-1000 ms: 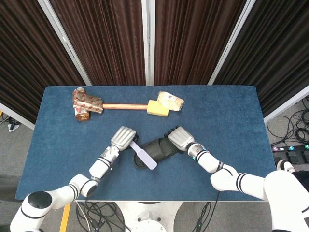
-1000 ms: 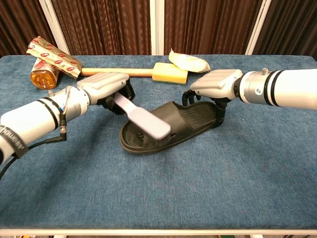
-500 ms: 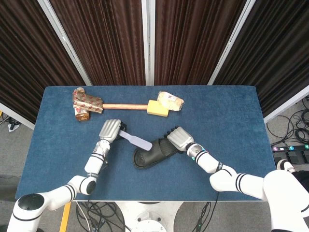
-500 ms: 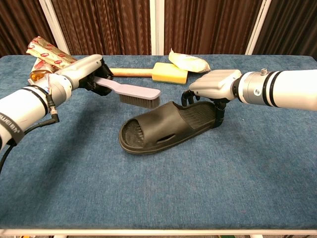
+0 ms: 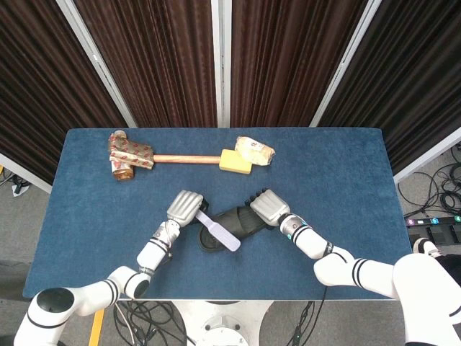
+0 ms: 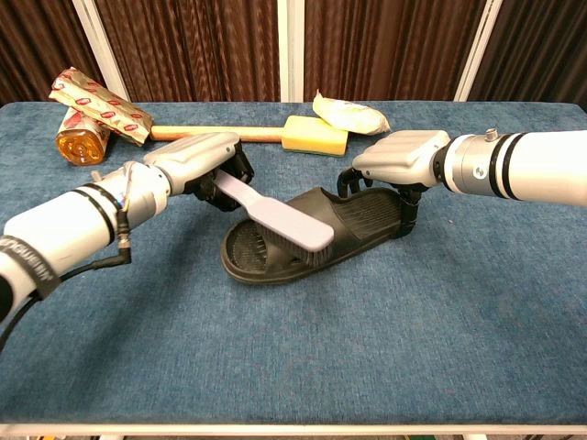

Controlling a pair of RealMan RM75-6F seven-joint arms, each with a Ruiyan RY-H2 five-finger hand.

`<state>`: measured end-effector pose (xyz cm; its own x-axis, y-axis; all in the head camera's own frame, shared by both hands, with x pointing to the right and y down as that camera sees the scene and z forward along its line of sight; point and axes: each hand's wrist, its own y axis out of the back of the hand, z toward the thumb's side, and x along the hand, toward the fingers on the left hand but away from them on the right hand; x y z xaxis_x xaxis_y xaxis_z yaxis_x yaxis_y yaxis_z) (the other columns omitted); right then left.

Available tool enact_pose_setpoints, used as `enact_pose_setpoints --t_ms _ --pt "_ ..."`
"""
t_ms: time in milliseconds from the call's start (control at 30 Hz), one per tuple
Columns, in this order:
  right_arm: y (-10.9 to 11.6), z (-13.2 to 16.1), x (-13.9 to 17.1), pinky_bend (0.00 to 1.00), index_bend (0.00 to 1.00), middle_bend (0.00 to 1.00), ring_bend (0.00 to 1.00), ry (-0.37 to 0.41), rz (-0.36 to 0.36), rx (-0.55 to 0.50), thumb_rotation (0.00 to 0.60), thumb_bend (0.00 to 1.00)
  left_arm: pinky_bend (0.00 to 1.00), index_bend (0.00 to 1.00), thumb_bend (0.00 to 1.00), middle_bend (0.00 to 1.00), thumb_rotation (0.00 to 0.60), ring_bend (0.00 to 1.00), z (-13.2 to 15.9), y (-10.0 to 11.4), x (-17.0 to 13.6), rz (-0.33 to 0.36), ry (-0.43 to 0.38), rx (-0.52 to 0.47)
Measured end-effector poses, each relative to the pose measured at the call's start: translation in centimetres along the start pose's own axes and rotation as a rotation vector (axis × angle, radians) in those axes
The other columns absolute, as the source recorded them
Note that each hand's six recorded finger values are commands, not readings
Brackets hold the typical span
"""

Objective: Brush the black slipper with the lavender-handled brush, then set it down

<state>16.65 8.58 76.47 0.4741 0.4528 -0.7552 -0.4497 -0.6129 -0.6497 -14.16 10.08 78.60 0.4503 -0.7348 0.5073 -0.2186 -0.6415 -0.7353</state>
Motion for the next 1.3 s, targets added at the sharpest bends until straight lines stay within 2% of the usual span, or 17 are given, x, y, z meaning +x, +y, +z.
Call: enact_pose_setpoints --t_ms 300,433,467,533,567,667,767,800,867,933,1000,1033,1100,1167,1200,1267,1300 --pt "0.3 0.4 0.3 0.26 0.43 0.40 0.25 0.008 -0.012 0.004 0.600 0.20 1.00 1.00 0.86 1.00 0.600 1.00 -3.4 2.0 1.6 0.072 0.155 0.033" --pt "0.9 0.3 0.5 0.26 0.42 0.39 0.25 0.006 -0.025 -0.011 0.600 0.20 1.00 1.00 0.87 1.00 0.600 1.00 -4.9 3.1 1.3 0.106 0.200 -0.020" --pt "1.1 0.2 0.6 0.25 0.39 0.37 0.24 0.006 -0.032 -0.021 0.600 0.20 1.00 1.00 0.87 1.00 0.600 1.00 -5.2 3.4 1.1 0.117 0.204 -0.034" --pt "1.6 0.0 0.9 0.23 0.27 0.31 0.19 0.005 -0.041 -0.034 0.600 0.19 1.00 1.00 0.87 1.00 0.600 1.00 -5.9 4.2 0.3 0.144 0.208 -0.062" --pt "1.9 -0.1 1.1 0.23 0.26 0.31 0.18 0.004 -0.044 -0.038 0.600 0.19 1.00 1.00 0.87 1.00 0.600 1.00 -6.3 4.5 -0.2 0.154 0.209 -0.066" --pt "2.5 -0.4 1.5 0.15 0.03 0.16 0.07 0.004 -0.055 -0.052 0.600 0.15 1.00 1.00 0.86 1.00 0.600 0.98 -7.6 4.8 -2.0 0.156 0.206 -0.039" --pt "3.2 -0.6 2.1 0.10 0.00 0.06 0.00 0.003 -0.071 -0.076 0.600 0.13 1.00 0.99 0.86 1.00 0.597 0.92 -8.2 4.1 -2.8 0.126 0.206 0.023" --pt "3.4 -0.7 2.3 0.09 0.00 0.04 0.00 0.002 -0.078 -0.084 0.600 0.13 1.00 0.97 0.86 0.98 0.568 0.88 -8.6 3.8 -2.9 0.113 0.217 0.045" --pt "3.9 -1.3 2.9 0.07 0.00 0.01 0.00 -0.006 -0.093 -0.098 0.600 0.14 1.00 0.86 0.85 0.89 0.469 0.77 -9.3 3.4 -3.1 0.096 0.237 0.053" --pt "4.3 -1.9 3.5 0.07 0.00 0.00 0.00 -0.016 -0.106 -0.105 0.600 0.14 0.97 0.68 0.81 0.72 0.361 0.61 -9.8 3.2 -3.5 0.087 0.255 0.050" --pt "4.7 -2.6 4.2 0.06 0.00 0.00 0.00 -0.028 -0.120 -0.113 0.600 0.14 0.84 0.49 0.77 0.55 0.298 0.44 -9.8 3.2 -3.8 0.087 0.252 0.055" --pt "4.9 -2.9 4.5 0.06 0.00 0.00 0.00 -0.033 -0.125 -0.117 0.600 0.14 0.73 0.41 0.75 0.47 0.275 0.37 -9.8 3.2 -3.9 0.086 0.250 0.054" --pt "5.2 -3.6 5.3 0.06 0.00 0.00 0.00 -0.047 -0.139 -0.127 0.600 0.14 0.52 0.29 0.70 0.32 0.251 0.23 -9.8 3.4 -4.3 0.084 0.243 0.048" --pt "5.5 -4.4 6.1 0.06 0.00 0.00 0.00 -0.062 -0.153 -0.138 0.600 0.14 0.34 0.20 0.60 0.20 0.244 0.12 -9.8 3.6 -4.6 0.079 0.236 0.044" --pt "5.6 -4.7 6.5 0.06 0.00 0.00 0.00 -0.069 -0.159 -0.144 0.600 0.14 0.28 0.18 0.51 0.15 0.243 0.07 -9.9 3.9 -4.9 0.076 0.233 0.046" --pt "5.8 -5.6 7.4 0.06 0.00 0.01 0.00 -0.087 -0.173 -0.157 0.600 0.14 0.22 0.14 0.31 0.08 0.240 0.02 -10.1 4.3 -5.2 0.071 0.234 0.061" --pt "5.8 -6.0 7.9 0.06 0.00 0.01 0.00 -0.096 -0.179 -0.163 0.600 0.14 0.21 0.13 0.26 0.06 0.240 0.01 -10.3 4.4 -5.3 0.065 0.238 0.073"
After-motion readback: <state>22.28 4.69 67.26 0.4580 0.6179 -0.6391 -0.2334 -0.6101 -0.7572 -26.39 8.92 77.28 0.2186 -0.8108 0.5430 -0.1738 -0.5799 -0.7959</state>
